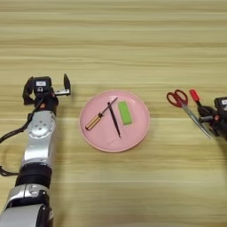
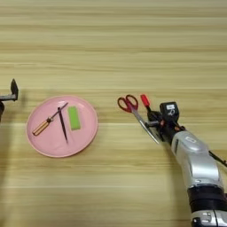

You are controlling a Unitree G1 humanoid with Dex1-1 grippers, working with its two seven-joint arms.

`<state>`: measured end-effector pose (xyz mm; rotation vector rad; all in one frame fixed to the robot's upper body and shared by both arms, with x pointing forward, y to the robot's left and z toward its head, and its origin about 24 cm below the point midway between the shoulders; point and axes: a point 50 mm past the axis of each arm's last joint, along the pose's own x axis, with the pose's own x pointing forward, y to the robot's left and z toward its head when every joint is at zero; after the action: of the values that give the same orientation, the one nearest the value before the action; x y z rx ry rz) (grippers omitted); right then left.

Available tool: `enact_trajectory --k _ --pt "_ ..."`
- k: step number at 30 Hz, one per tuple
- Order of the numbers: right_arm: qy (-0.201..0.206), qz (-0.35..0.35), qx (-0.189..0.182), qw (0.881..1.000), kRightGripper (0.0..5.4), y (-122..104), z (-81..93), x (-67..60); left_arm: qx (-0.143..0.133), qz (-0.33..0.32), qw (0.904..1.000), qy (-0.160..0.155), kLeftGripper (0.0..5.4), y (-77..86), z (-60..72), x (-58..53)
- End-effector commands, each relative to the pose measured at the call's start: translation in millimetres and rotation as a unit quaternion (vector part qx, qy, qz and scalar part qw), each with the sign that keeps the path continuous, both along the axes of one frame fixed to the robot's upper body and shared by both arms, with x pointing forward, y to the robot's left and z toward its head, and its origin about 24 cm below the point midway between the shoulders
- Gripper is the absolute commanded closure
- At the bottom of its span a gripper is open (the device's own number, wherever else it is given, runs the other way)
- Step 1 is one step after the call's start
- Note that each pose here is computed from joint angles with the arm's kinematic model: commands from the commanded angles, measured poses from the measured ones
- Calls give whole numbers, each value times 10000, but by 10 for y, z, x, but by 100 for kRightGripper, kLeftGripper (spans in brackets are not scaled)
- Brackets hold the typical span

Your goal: Move the objects on the table

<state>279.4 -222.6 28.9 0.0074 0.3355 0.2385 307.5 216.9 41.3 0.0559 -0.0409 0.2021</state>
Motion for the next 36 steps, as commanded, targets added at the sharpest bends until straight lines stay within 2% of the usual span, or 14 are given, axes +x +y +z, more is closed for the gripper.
enact_trajectory --k 1,7,9,11,13,15,20,23,26,29,31,33,34,36 --pt "-181 71 124 9997 493 55 87 3 -119 -106 9999 -36 0 -36 27 -7" --pt "-656 298 259 9971 493 182 265 4 -360 -483 9980 -196 0 -151 120 -3" --pt "-764 427 299 9957 493 233 304 -9 -602 -756 9950 -261 0 -225 157 -7" --pt "-831 540 342 9945 493 294 329 -15 -1045 -1178 9872 -266 0 -329 195 -15" --pt "-931 748 384 9921 493 397 361 -15 -1491 -1660 9745 -245 0 -449 235 -31" --pt "-1000 982 408 9893 493 512 381 -24 -1822 -2068 9611 -204 0 -536 269 -51" --pt "-1204 1558 460 9793 493 791 452 -65 -2409 -2780 9299 -51 0 -677 316 -101" --pt "-1328 1834 478 9729 493 933 504 -82 -2633 -3000 9168 102 0 -720 313 -118" --pt "-1451 2103 513 9654 493 1077 549 -97 -3097 -3363 8889 295 0 -809 331 -153" --pt "-1567 2300 540 9590 493 1173 597 -120 -3380 -3717 8639 369 0 -877 390 -197" --pt "-1618 2369 531 9565 493 1214 615 -125 -3529 -3909 8484 540 0 -922 385 -222" --pt "-1697 2418 508 9540 493 1247 641 -122 -3591 -4046 8378 738 0 -973 354 -242" --pt "-1730 2446 511 9527 493 1264 655 -124 -3685 -4126 8294 779 0 -995 354 -249" --pt "-1764 2480 518 9512 493 1286 671 -127 -3778 -4225 8196 835 0 -1016 360 -257"
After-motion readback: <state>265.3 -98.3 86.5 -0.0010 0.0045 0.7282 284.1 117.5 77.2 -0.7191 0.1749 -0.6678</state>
